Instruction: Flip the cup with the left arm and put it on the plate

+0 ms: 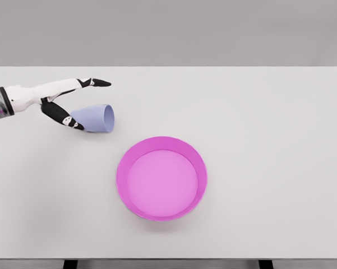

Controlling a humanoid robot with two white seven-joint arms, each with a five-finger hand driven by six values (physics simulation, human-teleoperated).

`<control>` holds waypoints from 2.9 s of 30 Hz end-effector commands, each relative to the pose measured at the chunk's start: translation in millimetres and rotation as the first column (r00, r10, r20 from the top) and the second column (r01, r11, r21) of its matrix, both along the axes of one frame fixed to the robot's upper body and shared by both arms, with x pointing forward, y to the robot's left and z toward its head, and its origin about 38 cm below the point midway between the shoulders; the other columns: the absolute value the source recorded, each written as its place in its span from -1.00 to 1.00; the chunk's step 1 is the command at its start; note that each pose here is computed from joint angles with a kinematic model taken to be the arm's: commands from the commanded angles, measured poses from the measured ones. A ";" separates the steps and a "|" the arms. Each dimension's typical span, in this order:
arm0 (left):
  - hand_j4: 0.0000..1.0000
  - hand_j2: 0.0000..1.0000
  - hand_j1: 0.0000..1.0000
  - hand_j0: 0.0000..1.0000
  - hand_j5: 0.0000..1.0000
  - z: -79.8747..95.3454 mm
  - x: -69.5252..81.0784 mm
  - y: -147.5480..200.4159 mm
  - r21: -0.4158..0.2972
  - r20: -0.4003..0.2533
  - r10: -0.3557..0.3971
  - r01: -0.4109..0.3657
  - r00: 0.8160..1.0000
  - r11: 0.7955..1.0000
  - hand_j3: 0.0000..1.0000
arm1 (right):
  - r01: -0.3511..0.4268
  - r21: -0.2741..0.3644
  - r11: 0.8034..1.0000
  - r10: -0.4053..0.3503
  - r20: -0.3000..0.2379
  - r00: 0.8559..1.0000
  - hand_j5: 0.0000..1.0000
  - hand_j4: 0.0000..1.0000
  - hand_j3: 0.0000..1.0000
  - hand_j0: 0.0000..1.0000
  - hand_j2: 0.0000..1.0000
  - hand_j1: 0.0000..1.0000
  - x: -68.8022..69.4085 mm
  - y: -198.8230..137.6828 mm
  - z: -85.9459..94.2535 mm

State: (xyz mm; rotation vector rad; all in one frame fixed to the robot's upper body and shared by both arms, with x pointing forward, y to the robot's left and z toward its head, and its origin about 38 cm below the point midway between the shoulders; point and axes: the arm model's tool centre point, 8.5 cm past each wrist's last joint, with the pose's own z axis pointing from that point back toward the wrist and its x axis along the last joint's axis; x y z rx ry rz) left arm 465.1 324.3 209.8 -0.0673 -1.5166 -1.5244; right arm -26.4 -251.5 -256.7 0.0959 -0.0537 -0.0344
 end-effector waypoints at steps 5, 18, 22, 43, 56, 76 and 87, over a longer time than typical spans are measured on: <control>1.00 1.00 1.00 1.00 1.00 -10.4 5.0 -2.5 0.006 -0.017 0.012 -0.012 1.000 1.000 1.00 | 0.000 0.000 1.000 0.000 0.001 1.000 1.00 1.00 1.00 1.00 1.00 1.00 0.3 0.0 0.0; 1.00 1.00 1.00 1.00 1.00 -40.4 14.4 -9.2 0.059 -0.058 0.043 -0.040 0.997 0.997 1.00 | 0.000 0.000 1.000 0.000 0.001 1.000 1.00 1.00 1.00 1.00 1.00 1.00 0.3 0.0 0.0; 1.00 1.00 1.00 1.00 1.00 -42.6 15.0 -8.7 0.067 -0.068 0.058 -0.053 0.996 0.996 1.00 | 0.000 0.000 1.000 0.000 0.001 1.000 1.00 1.00 1.00 1.00 1.00 1.00 0.3 0.0 0.0; 1.00 1.00 1.00 1.00 1.00 -54.9 21.3 -0.8 0.113 -0.105 0.132 -0.120 0.986 0.986 1.00 | 0.000 0.000 1.000 0.000 -0.001 1.000 1.00 1.00 1.00 1.00 1.00 1.00 -0.2 0.1 0.0; 1.00 1.00 1.00 1.00 1.00 -55.4 21.3 -2.7 0.109 -0.107 0.130 -0.119 0.986 0.987 1.00 | 0.000 0.000 1.000 0.000 0.001 1.000 1.00 1.00 1.00 1.00 1.00 1.00 0.3 0.0 0.0; 0.49 0.49 0.49 0.49 0.49 -64.6 20.6 -2.8 0.119 -0.140 0.166 -0.150 0.976 0.982 0.49 | 0.000 0.000 1.000 0.000 0.001 1.000 1.00 1.00 1.00 1.00 1.00 1.00 0.3 0.0 0.0; 0.34 0.34 0.34 0.34 0.34 -60.9 14.0 -10.2 0.052 -0.162 0.144 -0.138 0.976 0.989 0.34 | 0.000 0.000 1.000 0.000 -0.001 1.000 1.00 1.00 1.00 1.00 1.00 1.00 -0.2 0.1 0.0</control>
